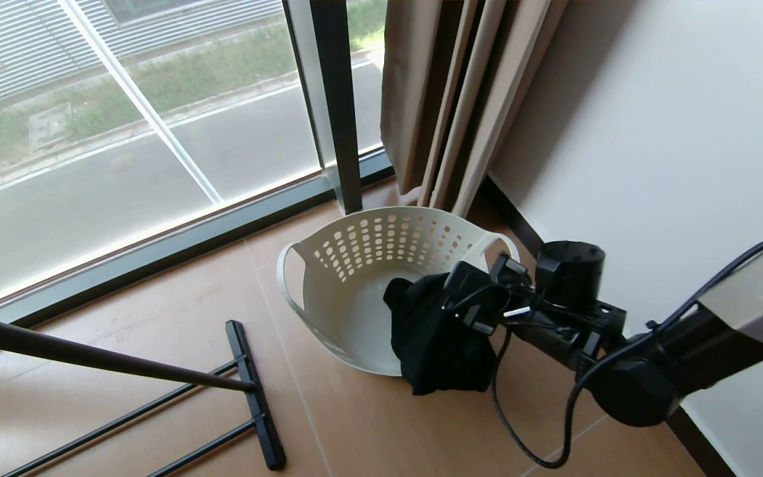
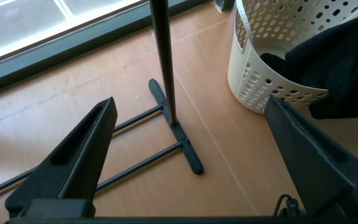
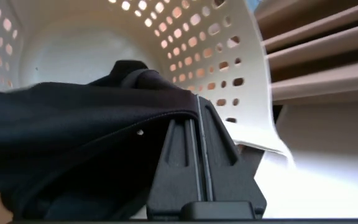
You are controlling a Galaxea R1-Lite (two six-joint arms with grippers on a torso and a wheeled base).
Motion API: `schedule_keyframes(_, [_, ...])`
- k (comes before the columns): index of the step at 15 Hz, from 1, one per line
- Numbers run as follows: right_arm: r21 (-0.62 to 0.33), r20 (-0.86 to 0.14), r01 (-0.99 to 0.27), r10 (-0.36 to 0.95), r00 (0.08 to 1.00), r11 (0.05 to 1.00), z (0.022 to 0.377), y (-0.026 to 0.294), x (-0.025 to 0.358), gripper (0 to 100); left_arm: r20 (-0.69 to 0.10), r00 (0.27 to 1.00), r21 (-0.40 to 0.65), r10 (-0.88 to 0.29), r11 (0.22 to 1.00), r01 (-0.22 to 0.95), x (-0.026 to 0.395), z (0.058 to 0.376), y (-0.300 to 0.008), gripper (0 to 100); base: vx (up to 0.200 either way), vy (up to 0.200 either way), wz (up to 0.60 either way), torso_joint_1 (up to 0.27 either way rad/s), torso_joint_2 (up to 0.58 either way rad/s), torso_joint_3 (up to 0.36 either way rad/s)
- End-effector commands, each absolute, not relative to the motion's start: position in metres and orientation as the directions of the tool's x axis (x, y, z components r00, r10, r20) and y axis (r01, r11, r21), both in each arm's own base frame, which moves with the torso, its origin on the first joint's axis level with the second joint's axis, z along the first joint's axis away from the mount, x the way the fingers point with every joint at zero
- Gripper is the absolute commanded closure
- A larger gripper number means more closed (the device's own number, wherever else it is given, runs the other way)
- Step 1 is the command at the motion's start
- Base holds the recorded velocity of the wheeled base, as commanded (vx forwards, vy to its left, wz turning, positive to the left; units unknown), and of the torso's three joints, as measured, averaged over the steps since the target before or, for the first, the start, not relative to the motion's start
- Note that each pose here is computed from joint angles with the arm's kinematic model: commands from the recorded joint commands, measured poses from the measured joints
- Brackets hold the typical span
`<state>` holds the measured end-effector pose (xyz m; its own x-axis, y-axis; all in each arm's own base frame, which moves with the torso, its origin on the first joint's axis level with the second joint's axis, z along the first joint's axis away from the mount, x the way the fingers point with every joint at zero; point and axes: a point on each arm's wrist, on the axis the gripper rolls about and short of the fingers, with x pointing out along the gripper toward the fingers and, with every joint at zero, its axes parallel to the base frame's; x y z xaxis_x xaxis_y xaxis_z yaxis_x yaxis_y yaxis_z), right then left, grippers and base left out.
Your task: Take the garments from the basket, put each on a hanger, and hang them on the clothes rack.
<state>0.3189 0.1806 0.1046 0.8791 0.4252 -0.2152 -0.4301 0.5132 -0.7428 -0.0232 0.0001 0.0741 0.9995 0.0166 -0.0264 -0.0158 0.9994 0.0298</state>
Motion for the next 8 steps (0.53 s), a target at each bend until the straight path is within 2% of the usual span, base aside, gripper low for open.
schedule_keyframes(1, [-0.716, -0.09, -0.386, 0.472, 0.877, 0.581, 0.163, 0.164, 0.262, 100, -0.025, 1.0, 0.031, 0.015, 0.999, -0.015, -0.023, 0.074, 0.0, 0, 0.0, 0.0, 0.0, 0.0, 0.0, 0.0])
schedule_keyframes(6, [-0.629, 0.023, -0.422, 0.558, 0.83, 0.653, 0.197, 0.162, 0.164, 100, -0.025, 1.0, 0.029, 0.015, 0.999, -0.015, -0.023, 0.074, 0.0, 0, 0.0, 0.0, 0.0, 0.0, 0.0, 0.0])
schedule_keyframes(8, [-0.58, 0.036, -0.468, 0.595, 0.803, 0.666, 0.199, 0.161, 0.147, 100, -0.025, 1.0, 0.029, 0.014, 0.999, -0.013, -0.023, 0.074, 0.0, 0, 0.0, 0.0, 0.0, 0.0, 0.0, 0.0])
